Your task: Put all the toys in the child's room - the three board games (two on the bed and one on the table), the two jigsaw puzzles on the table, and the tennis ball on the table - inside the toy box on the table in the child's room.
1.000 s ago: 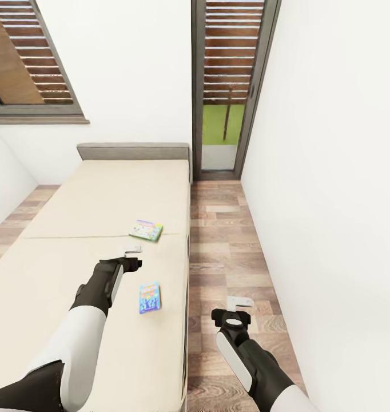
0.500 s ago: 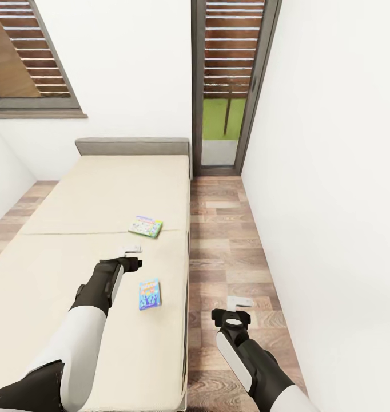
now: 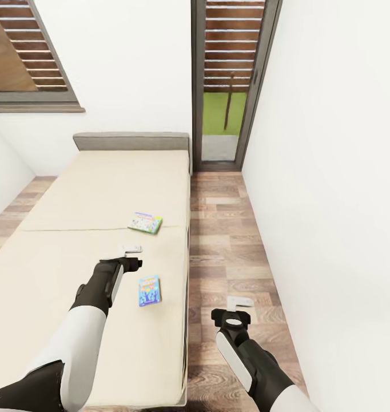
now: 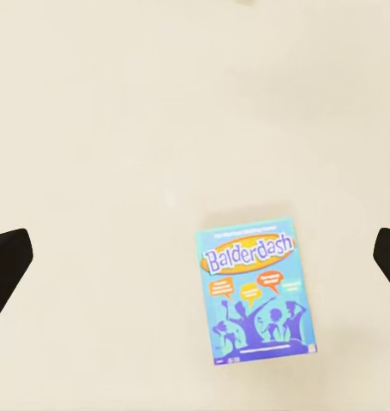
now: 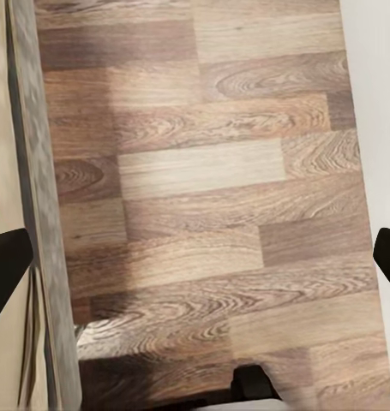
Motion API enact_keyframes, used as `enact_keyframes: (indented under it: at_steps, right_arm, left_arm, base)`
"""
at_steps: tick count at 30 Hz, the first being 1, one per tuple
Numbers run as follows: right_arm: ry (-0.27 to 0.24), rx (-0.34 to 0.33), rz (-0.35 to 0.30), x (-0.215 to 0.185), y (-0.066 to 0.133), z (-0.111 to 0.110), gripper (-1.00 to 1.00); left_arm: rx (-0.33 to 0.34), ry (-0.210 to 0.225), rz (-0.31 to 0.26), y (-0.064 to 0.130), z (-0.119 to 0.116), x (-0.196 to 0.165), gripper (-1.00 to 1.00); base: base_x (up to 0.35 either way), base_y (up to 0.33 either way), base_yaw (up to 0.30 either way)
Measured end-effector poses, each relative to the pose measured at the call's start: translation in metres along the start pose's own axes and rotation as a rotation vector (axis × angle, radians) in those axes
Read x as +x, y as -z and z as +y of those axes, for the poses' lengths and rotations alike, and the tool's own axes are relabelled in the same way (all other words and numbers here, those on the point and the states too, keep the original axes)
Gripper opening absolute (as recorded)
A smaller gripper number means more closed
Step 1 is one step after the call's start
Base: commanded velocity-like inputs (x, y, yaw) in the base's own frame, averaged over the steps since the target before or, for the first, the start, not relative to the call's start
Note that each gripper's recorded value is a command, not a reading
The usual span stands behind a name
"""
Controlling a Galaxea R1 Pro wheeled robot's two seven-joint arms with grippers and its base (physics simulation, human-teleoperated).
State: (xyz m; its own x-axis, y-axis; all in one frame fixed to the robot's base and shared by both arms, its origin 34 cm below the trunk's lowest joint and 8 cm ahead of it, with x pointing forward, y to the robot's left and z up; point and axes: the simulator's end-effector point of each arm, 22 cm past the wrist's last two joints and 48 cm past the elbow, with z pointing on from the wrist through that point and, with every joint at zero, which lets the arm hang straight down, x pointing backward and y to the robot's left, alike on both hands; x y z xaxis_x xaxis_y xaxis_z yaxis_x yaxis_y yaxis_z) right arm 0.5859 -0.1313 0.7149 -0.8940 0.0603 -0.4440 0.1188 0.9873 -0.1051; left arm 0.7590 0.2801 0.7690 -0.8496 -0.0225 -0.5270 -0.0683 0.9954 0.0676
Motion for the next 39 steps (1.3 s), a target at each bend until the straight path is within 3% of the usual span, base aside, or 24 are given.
enact_keyframes:
  at_steps: [39]
  right_arm:
    - [0.01, 0.004, 0.064, 0.031, -0.018, 0.001, 1.0]
  left_arm:
    - [0.005, -0.004, 0.058, -0.025, -0.004, 0.032, 1.0]
  base:
    - [0.0, 0.0, 0.0]
